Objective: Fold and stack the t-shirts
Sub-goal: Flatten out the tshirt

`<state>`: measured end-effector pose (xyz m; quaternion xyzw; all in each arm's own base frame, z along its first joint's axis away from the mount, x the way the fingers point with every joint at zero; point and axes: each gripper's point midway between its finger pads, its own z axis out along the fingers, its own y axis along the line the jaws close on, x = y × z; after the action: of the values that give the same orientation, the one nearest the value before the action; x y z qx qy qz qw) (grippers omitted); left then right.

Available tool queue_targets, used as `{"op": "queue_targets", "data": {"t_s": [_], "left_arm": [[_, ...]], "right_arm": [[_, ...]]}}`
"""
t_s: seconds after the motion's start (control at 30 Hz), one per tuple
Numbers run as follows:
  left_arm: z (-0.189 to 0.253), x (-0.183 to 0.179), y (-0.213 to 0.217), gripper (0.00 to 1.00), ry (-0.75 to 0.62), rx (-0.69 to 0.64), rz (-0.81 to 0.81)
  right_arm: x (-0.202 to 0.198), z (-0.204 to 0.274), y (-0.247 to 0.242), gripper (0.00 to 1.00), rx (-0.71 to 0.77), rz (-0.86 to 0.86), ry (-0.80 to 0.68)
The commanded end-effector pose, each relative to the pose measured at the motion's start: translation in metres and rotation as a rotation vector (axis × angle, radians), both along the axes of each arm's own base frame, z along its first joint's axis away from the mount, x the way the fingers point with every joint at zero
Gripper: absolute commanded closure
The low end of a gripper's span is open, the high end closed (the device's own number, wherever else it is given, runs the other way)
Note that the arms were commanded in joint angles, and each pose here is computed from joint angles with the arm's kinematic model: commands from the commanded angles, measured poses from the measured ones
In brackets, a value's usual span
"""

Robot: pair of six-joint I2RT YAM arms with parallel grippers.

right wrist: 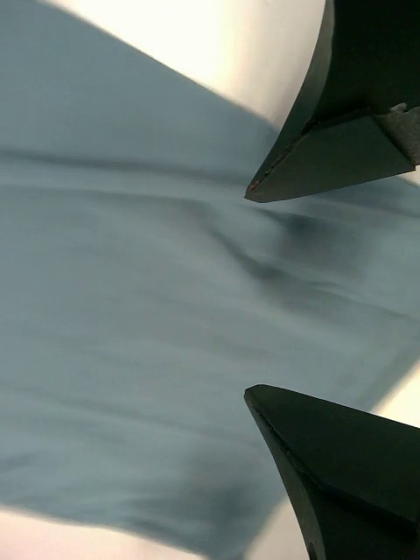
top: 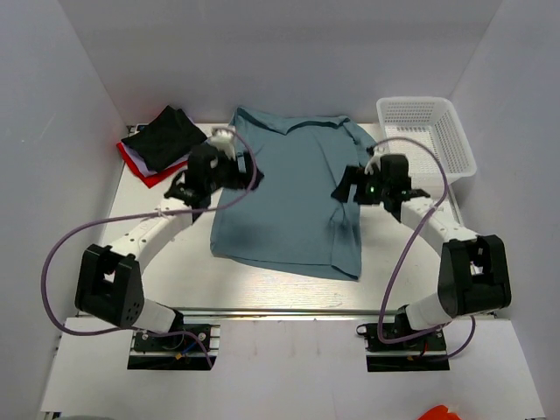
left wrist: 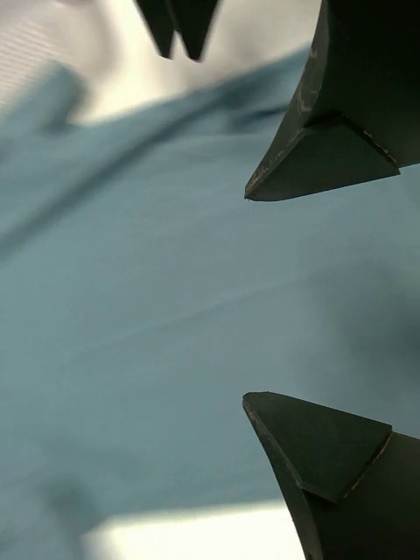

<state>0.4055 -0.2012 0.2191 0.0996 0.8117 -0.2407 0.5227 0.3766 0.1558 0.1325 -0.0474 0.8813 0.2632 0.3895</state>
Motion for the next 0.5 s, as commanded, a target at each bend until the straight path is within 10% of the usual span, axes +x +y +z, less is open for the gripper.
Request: {"op": "queue_targets", "data": {"t_s": [0.0, 0.47], "left_arm": [[-0.049, -0.038, -0.009, 0.0, 0.152, -0.032, -0.039], [-0.174, -0.087, 0.031, 0.0, 0.468, 0.112, 0.128]], "right_arm": [[-0.024, 0.018, 0.021, 0.1, 0.139, 0.068, -0.012], [-0.113, -0.09, 0.027, 0.1, 0.074, 0.115, 0.404]]}}
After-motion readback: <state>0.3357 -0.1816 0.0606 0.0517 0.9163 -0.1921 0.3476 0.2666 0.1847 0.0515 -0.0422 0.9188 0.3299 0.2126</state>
